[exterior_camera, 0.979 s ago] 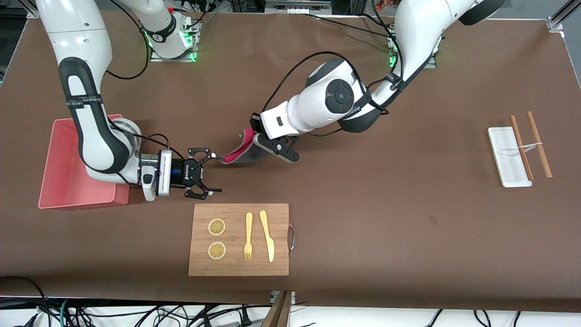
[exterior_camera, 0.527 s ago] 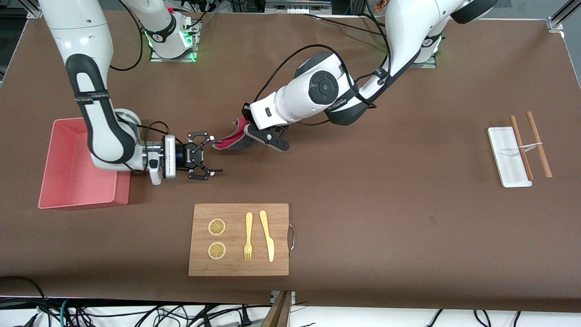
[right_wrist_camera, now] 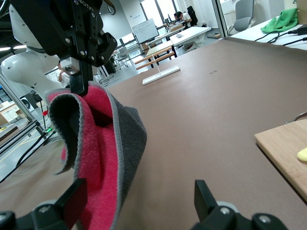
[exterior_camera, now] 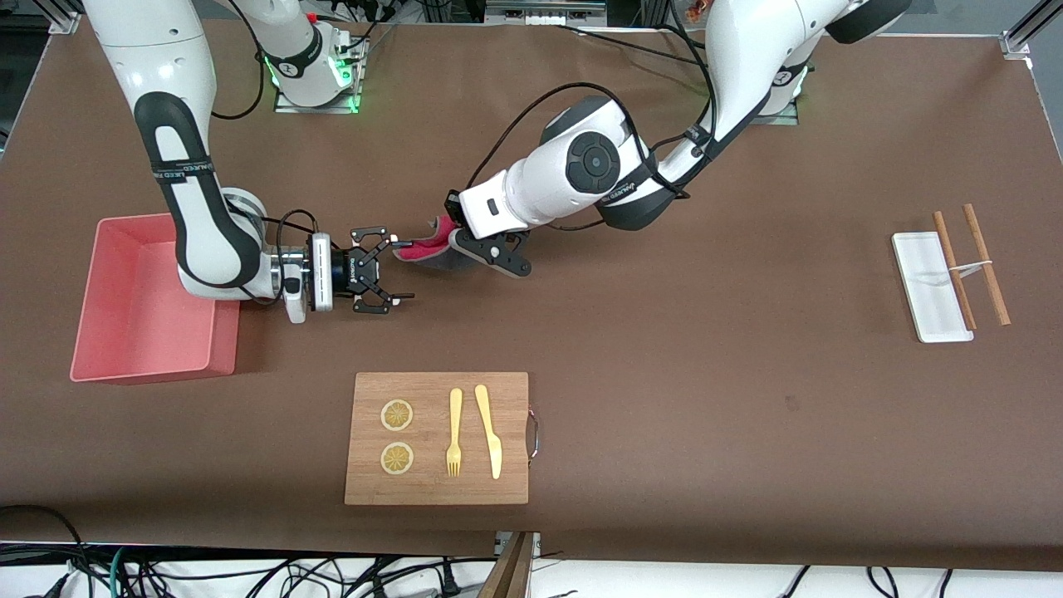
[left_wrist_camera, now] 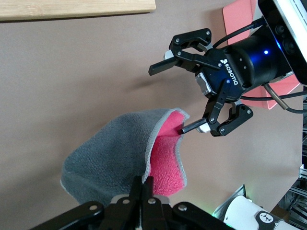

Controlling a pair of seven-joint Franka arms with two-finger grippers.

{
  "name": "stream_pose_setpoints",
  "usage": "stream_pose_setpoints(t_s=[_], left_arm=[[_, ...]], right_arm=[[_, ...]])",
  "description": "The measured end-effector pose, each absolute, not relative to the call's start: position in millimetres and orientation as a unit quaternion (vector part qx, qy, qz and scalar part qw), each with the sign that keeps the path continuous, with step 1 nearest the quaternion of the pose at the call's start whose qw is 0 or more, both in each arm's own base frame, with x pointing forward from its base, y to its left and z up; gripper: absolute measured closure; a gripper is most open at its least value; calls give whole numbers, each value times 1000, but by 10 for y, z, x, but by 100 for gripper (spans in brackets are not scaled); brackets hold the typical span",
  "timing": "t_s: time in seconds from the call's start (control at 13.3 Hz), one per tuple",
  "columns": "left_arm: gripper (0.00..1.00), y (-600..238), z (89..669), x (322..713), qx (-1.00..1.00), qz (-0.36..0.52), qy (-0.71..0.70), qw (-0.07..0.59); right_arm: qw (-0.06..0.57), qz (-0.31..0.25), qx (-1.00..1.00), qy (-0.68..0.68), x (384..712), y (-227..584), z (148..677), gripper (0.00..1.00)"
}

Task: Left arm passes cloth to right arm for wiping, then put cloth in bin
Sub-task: 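Close the right gripper on the hanging cloth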

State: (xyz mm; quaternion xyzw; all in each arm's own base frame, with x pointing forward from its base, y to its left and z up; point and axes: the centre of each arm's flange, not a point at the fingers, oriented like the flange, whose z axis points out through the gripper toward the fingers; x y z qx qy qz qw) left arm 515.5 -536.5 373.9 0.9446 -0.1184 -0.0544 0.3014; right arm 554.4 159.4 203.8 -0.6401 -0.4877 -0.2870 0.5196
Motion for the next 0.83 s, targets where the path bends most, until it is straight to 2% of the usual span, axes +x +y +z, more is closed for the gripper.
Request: stream_pose_setpoints(t_s=[0.15,0.38,0.45,0.6,0.68,0.83], left_arm=[[97,-5355,3755,5167,945,-53,-118,302],[97,-5353,3760,5169,945,-52,-118,302],[97,-5352,3761,5170,945,-52,-117,302],[97,-5351,3762,5171,945,-52,-117,302],[97,-5351,3762,5171,945,-52,-117,302],[97,-5351,3762,5171,945,-52,-117,302]], right_arm=[[522,-296,-640,-479,5553,1661,2063,5],[519,-304,-648,-467,5563,1858,2081,16],[517,-304,-651,-465,5578,1914,2097,16],[515,-310,-657,-454,5611,1997,2132,37],[512,-312,-660,-452,5621,2014,2136,53],[502,-316,-668,-450,5659,2000,2142,75]])
